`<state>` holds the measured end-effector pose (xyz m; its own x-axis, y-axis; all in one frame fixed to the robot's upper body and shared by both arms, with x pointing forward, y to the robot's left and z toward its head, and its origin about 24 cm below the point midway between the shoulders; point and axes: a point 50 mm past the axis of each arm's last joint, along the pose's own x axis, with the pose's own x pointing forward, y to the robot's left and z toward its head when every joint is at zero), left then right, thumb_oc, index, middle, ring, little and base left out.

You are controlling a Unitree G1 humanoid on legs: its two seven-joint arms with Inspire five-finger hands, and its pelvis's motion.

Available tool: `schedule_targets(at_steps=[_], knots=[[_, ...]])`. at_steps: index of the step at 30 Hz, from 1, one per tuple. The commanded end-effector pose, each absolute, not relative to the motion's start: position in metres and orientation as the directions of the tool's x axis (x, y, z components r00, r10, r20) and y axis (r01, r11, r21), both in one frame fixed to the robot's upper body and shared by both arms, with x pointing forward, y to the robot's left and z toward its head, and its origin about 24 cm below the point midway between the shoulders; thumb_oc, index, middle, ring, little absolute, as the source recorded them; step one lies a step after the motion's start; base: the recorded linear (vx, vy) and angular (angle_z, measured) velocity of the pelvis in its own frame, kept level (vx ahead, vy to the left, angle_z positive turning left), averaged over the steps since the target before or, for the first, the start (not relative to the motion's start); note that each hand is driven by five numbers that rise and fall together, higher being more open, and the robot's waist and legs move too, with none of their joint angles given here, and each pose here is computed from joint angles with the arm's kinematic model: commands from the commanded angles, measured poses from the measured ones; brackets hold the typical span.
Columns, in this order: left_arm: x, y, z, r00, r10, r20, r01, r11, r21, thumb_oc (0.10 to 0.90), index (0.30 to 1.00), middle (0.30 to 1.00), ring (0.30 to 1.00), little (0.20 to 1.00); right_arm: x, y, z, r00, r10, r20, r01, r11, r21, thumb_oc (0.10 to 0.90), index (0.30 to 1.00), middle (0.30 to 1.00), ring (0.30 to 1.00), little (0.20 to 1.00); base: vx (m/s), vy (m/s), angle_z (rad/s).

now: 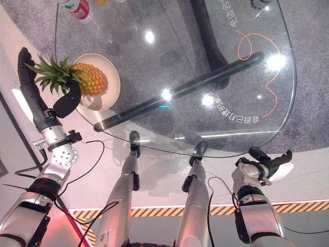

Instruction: Pick up the fruit to the plate

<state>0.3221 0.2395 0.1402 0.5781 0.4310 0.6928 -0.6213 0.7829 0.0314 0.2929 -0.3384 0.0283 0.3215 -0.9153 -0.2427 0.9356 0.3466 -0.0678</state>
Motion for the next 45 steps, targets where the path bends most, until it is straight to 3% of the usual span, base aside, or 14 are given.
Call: schedule_targets(at_steps=[1, 25, 38, 45], knots=[[0.319, 0.236, 0.173, 0.466, 0.419, 0.779, -0.563, 0.820, -0.104, 0.800, 0.900, 0.900, 0.900, 0.900, 0.260, -0.377, 0.030, 0.171, -0.968, -0.186, 0.977, 0.191, -0.098, 0.800, 0.900, 0.900, 0.900, 0.900, 0.00, 0.000, 0.00], [0.315, 0.228, 0.169, 0.503, 0.375, 0.779, -0.509, 0.857, -0.084, 0.800, 0.900, 0.900, 0.900, 0.900, 0.255, -0.383, 0.030, 0.162, -0.969, -0.189, 0.978, 0.183, -0.101, 0.800, 0.900, 0.900, 0.900, 0.900, 0.00, 0.000, 0.00], [0.315, 0.238, 0.136, 0.630, 0.414, 0.657, -0.541, 0.841, -0.011, 0.800, 0.900, 0.900, 0.900, 0.900, 0.246, -0.382, 0.019, 0.139, -0.967, -0.212, 0.977, 0.169, -0.132, 0.800, 0.900, 0.900, 0.900, 0.900, -0.02, 0.000, 0.02], [0.309, 0.255, 0.082, 0.738, 0.519, 0.432, -0.613, 0.783, 0.108, 0.800, 0.900, 0.900, 0.900, 0.900, 0.228, -0.376, -0.008, 0.159, -0.950, -0.268, 0.959, 0.212, -0.186, 0.800, 0.900, 0.900, 0.900, 0.900, 0.00, -0.026, 0.06]])
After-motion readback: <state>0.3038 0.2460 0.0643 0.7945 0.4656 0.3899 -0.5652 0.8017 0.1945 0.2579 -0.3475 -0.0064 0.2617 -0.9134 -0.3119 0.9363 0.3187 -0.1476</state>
